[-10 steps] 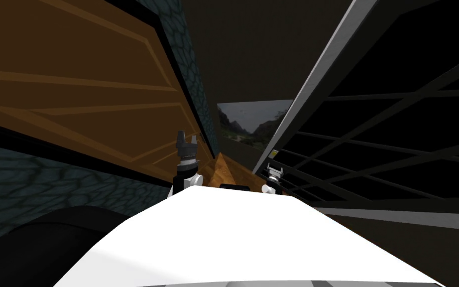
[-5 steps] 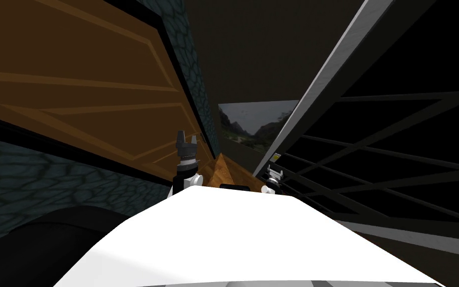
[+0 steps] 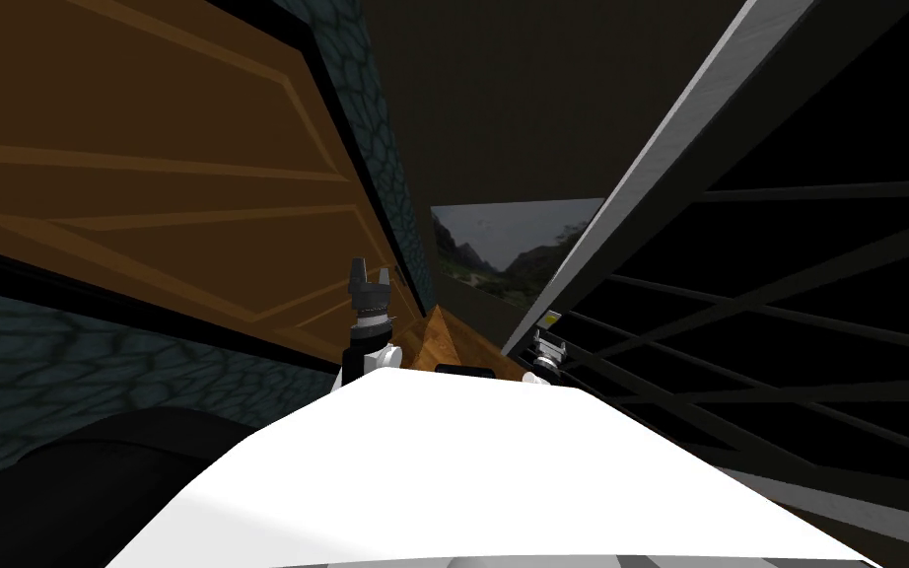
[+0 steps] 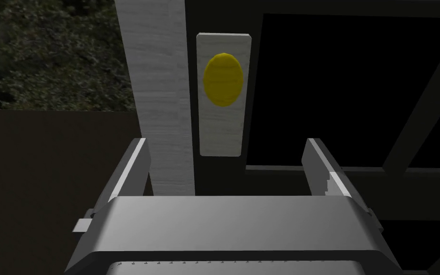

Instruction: Pull the door open

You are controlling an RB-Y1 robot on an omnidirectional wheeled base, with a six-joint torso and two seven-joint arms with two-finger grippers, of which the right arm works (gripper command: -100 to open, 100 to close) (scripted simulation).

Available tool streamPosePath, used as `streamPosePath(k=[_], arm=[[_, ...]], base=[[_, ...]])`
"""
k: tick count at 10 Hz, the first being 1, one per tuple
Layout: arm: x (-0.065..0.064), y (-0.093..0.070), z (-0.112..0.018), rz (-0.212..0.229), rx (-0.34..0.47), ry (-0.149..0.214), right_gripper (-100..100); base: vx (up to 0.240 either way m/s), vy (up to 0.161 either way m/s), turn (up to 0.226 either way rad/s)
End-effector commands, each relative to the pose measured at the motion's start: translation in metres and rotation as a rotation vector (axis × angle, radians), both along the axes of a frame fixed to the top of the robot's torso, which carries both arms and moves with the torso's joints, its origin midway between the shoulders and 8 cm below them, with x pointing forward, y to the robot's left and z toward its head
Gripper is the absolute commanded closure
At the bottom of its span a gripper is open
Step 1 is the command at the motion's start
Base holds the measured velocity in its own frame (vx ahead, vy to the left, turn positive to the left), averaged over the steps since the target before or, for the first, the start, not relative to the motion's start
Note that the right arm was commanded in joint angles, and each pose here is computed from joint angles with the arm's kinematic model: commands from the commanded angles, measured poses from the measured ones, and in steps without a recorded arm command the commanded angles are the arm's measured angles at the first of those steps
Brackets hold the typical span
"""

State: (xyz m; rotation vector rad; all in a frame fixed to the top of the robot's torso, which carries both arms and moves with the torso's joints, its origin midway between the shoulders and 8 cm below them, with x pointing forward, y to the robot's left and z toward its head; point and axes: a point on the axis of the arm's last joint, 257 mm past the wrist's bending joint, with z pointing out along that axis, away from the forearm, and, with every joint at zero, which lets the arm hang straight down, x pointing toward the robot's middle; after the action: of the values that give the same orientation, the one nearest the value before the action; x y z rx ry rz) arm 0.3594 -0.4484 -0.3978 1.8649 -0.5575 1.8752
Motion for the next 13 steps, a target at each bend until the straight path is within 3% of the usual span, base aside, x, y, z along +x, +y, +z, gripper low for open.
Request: streamPosePath(k=[1,13], arm=[[-0.007,-0.009,-0.001,-0.002,0.002,-0.002,-100],[-0.068,-0.083,-0.003,-0.014,0.003,0.000,-100]], base=[[0.151,0.003,0.010],[0.123,-0.005,0.010]])
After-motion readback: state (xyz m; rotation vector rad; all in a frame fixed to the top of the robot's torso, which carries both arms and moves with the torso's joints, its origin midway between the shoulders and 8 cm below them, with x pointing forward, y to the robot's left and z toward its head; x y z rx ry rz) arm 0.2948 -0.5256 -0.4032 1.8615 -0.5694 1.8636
